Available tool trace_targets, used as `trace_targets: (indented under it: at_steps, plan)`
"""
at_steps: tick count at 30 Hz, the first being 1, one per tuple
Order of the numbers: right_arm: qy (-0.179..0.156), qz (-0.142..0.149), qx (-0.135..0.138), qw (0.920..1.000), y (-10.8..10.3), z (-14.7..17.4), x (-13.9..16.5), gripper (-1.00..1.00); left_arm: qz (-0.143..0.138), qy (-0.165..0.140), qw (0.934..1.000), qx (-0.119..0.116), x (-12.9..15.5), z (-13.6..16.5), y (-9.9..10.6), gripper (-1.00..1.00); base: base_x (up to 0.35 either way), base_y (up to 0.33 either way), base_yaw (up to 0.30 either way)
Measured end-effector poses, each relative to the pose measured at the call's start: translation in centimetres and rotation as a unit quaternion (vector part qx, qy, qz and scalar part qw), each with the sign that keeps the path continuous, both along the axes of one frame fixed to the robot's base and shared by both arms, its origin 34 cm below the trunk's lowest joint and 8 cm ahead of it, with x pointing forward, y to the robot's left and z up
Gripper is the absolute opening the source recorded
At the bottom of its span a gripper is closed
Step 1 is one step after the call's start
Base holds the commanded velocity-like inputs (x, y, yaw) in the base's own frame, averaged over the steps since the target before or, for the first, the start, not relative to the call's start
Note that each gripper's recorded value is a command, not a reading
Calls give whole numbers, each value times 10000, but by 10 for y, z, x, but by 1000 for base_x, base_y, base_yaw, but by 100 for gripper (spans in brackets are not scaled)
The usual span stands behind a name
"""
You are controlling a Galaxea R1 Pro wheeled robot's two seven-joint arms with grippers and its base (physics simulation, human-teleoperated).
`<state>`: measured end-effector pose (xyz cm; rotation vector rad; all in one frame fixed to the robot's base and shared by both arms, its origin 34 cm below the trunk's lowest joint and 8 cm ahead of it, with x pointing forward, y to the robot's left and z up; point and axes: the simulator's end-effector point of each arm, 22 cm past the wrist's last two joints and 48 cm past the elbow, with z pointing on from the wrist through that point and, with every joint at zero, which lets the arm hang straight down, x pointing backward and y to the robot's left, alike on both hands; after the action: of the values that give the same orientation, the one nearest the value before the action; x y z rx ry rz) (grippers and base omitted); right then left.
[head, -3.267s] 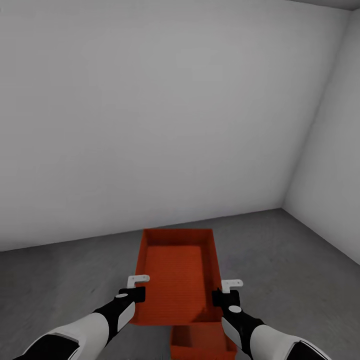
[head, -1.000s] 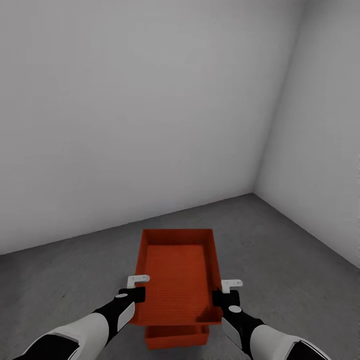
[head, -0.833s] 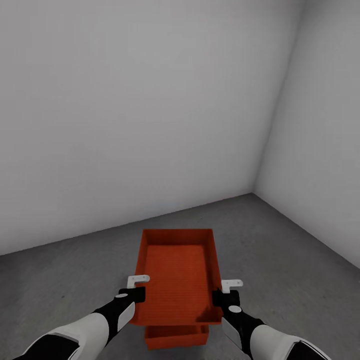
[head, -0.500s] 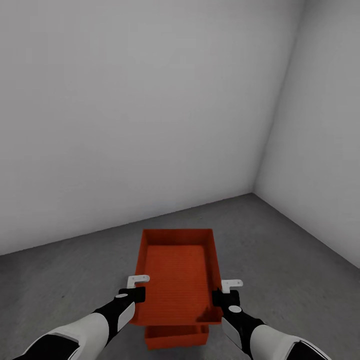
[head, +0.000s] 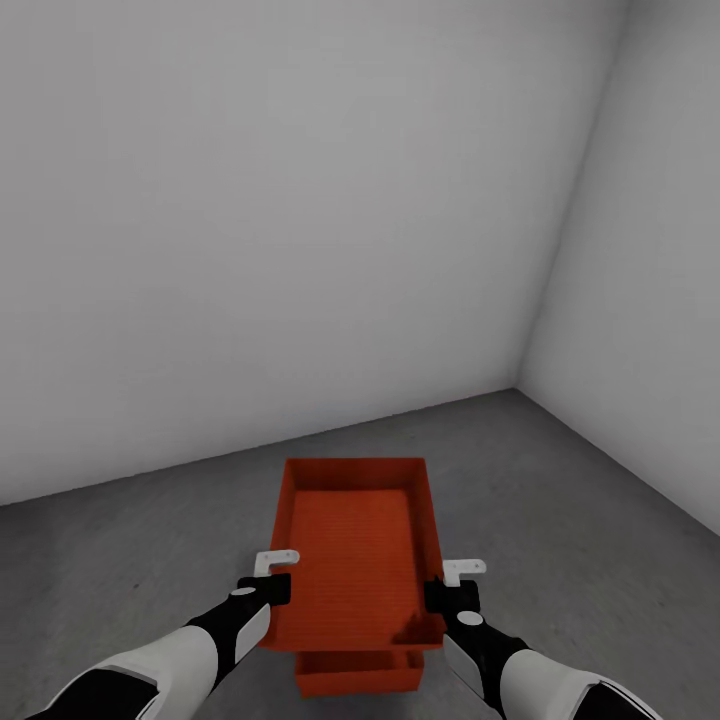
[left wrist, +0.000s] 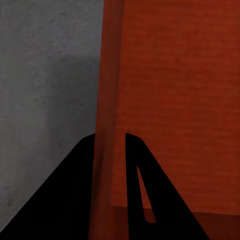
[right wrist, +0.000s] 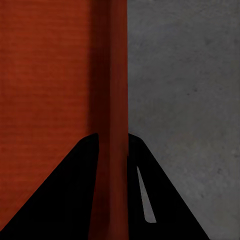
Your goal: Move the two storage containers from the living room to the garage. In the garage, place one container on the floor and stack the other container on top of it (either order is fine).
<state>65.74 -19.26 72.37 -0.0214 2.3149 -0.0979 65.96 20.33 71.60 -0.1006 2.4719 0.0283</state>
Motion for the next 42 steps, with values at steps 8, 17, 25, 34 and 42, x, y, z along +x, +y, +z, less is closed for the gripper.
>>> trace_targets:
  at_steps: [8, 17, 25, 34, 42]
  plan:
    - [2, -4, 3, 10000, 0, 0, 0, -100, -3, 2, 10000, 3, 0, 0, 0, -100, 0, 0, 1]
    - [0, -1, 1, 10000, 0, 0, 0, -100, 0, 0, 10000, 1, 0, 0, 0, -100, 0, 0, 0]
    - [-1, -1, 1, 10000, 0, 0, 0, -100, 1, -1, 10000, 0, 0, 0, 0, -100, 0, 0, 0]
    - [2, -2, 4, 10000, 0, -10, 2, -100, -1, 2, 10000, 0, 2, -10, 0, -100, 0, 0, 0]
    - [0, -1, 4, 10000, 0, -19, 4, -100, 0, 0, 10000, 0, 4, -19, 0, -100, 0, 0, 0]
